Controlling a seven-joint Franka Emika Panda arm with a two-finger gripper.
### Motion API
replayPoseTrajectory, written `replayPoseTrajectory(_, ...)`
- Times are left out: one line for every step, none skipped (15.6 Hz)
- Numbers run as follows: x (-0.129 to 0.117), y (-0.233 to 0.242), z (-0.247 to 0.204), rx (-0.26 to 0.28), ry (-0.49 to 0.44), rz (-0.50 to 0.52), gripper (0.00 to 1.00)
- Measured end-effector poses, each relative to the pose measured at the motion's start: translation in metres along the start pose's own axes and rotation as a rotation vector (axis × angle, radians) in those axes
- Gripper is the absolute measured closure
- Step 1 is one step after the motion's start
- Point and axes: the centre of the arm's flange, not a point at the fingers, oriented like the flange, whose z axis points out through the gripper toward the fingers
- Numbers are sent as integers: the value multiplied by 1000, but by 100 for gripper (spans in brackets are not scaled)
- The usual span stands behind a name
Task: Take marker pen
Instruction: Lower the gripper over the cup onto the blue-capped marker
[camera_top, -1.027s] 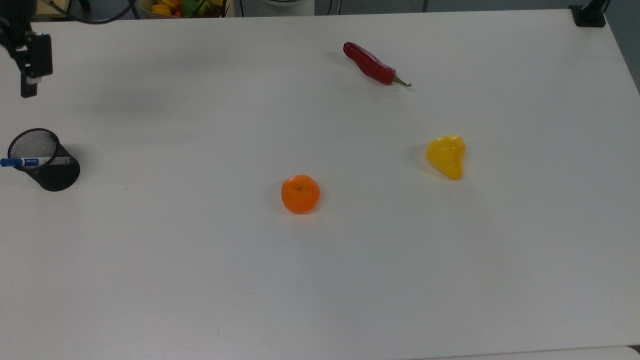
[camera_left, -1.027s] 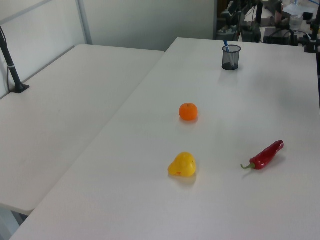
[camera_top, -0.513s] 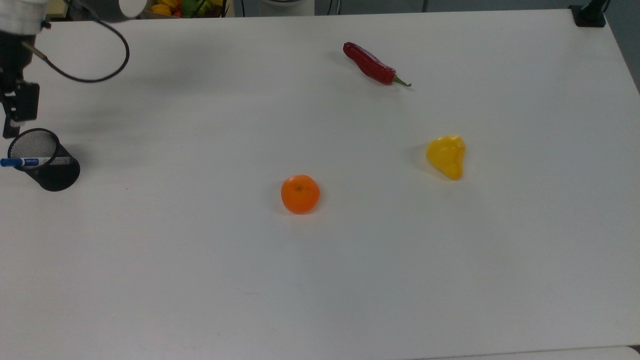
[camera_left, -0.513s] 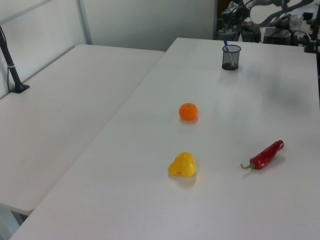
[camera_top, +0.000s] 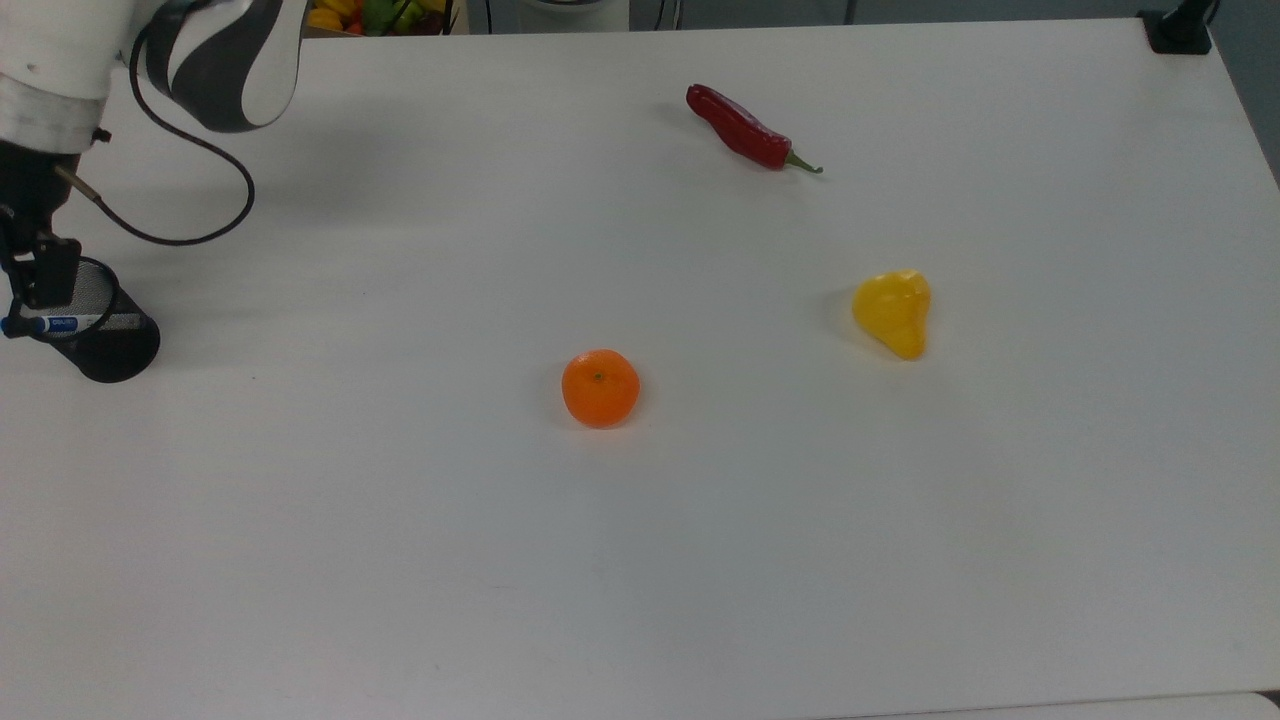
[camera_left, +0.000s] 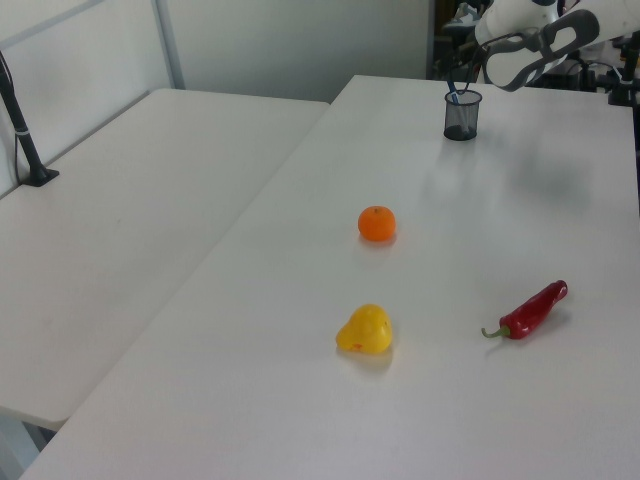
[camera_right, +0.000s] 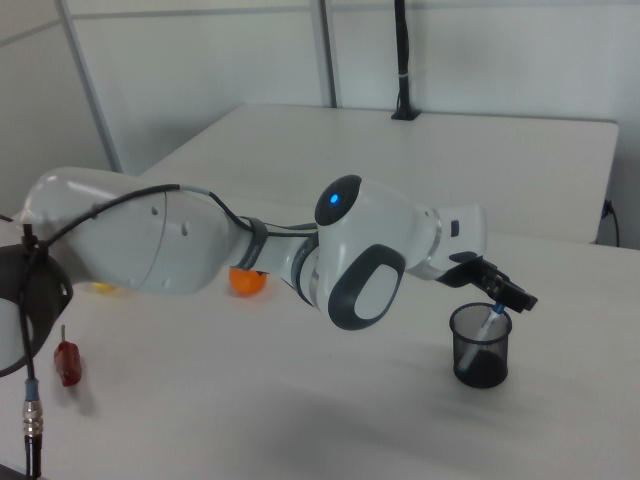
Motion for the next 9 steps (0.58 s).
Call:
replayPoseTrajectory(-2,-1,7,-2,1,-4,0)
replayPoseTrajectory(-5,-2,14,-4,-2,-8,0)
replayPoseTrajectory(-8,-4,19,-5,-5,-11,0)
replayPoseTrajectory(-10,-6,23,-4,-8,-13,1)
replayPoseTrajectory(-11,-8,26,-3,-10,-15,1)
replayPoseTrajectory(-11,-9,27,-2,-10,-16,7)
replayPoseTrajectory(-11,-10,27,0,-9,-17,15)
replayPoseTrajectory(-11,-11,27,1,-8,-16,20)
replayPoseTrajectory(-11,-11,27,2,-7,-16,20)
